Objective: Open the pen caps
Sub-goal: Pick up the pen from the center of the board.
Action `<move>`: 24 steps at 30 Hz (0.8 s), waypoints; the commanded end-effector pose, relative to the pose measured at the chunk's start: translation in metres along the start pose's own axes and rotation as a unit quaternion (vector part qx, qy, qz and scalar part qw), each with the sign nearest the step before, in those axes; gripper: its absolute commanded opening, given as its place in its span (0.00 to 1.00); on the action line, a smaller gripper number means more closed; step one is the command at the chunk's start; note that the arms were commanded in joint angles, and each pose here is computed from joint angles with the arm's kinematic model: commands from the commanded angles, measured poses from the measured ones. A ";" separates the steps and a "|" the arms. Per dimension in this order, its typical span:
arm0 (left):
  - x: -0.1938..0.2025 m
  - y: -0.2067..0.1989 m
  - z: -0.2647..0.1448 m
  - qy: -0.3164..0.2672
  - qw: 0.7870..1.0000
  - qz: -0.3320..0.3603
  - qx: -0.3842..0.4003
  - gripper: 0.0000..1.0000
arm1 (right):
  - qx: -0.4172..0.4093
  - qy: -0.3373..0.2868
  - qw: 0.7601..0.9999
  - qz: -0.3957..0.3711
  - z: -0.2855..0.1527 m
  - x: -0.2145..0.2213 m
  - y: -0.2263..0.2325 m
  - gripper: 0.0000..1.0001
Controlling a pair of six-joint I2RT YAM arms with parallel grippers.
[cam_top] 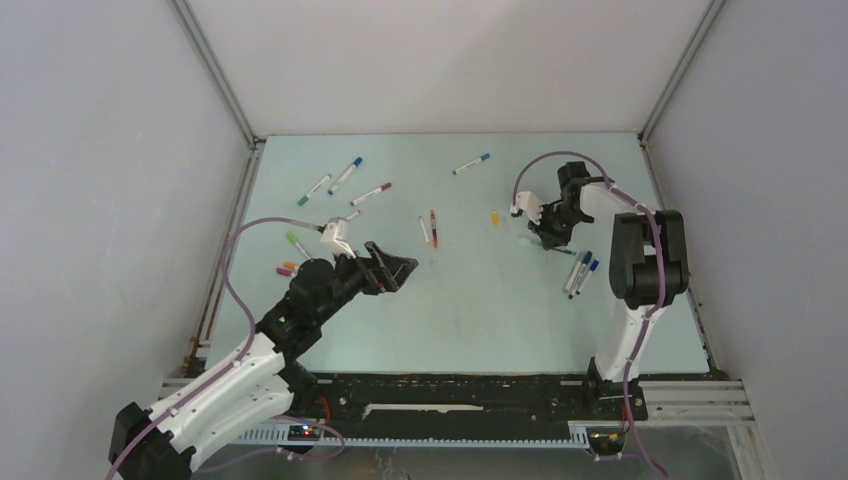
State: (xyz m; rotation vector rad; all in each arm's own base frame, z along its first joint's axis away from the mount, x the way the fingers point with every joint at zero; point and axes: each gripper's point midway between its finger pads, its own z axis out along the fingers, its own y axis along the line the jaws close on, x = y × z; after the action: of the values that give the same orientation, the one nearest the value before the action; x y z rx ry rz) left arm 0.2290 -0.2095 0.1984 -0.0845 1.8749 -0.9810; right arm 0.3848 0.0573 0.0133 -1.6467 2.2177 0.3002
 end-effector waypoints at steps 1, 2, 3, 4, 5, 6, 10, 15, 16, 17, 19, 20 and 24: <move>0.007 -0.026 0.005 0.012 0.996 -0.035 0.078 1.00 | 0.042 -0.087 0.995 -0.029 -0.044 -0.054 0.006 0.00; 0.007 -0.030 0.006 0.013 0.995 -0.041 0.087 1.00 | 0.048 -0.100 0.993 -0.035 -0.053 -0.063 0.011 0.00; 0.007 -0.035 0.008 0.015 0.994 -0.047 0.098 1.00 | 0.053 -0.113 0.991 -0.041 -0.061 -0.071 0.017 0.00; 0.007 -0.039 0.010 0.018 0.993 -0.054 0.108 1.00 | 0.056 -0.127 0.989 -0.047 -0.069 -0.079 0.024 0.00; 0.007 -0.043 0.011 0.019 0.991 -0.061 0.118 1.00 | 0.051 -0.142 0.987 -0.052 -0.075 -0.086 0.036 0.00; 0.006 -0.047 0.013 0.020 0.989 -0.072 0.127 1.00 | 0.047 -0.156 0.985 -0.057 -0.082 -0.094 0.047 0.00; 0.003 -0.065 0.019 0.027 0.980 -0.117 0.161 1.00 | 0.026 -0.207 0.973 -0.095 -0.105 -0.115 0.102 0.00; 0.003 -0.088 0.031 0.053 0.961 -0.186 0.196 1.00 | -0.012 -0.266 0.952 -0.149 -0.124 -0.128 0.171 0.00; 0.005 -0.093 0.034 0.063 0.958 -0.196 0.202 1.00 | -0.018 -0.271 0.950 -0.156 -0.123 -0.128 0.181 0.00; 0.008 -0.100 0.037 0.076 0.954 -0.204 0.206 1.00 | -0.021 -0.272 0.948 -0.164 -0.123 -0.127 0.189 0.00; 0.020 -0.109 0.046 0.110 0.949 -0.215 0.203 1.00 | -0.028 -0.271 0.947 -0.168 -0.121 -0.124 0.199 0.00; 0.027 -0.112 0.051 0.127 0.947 -0.218 0.197 1.00 | -0.033 -0.270 0.947 -0.169 -0.119 -0.123 0.202 0.00; 0.052 -0.120 0.070 0.182 0.940 -0.227 0.179 0.96 | -0.036 -0.263 0.947 -0.182 -0.112 -0.121 0.210 0.00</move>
State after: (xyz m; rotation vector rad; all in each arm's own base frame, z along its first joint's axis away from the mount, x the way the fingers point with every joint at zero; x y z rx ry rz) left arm 0.2213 -0.3243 0.1958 -0.1822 2.0169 -1.6070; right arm 0.2068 0.1771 0.1566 -1.7019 1.5396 0.6127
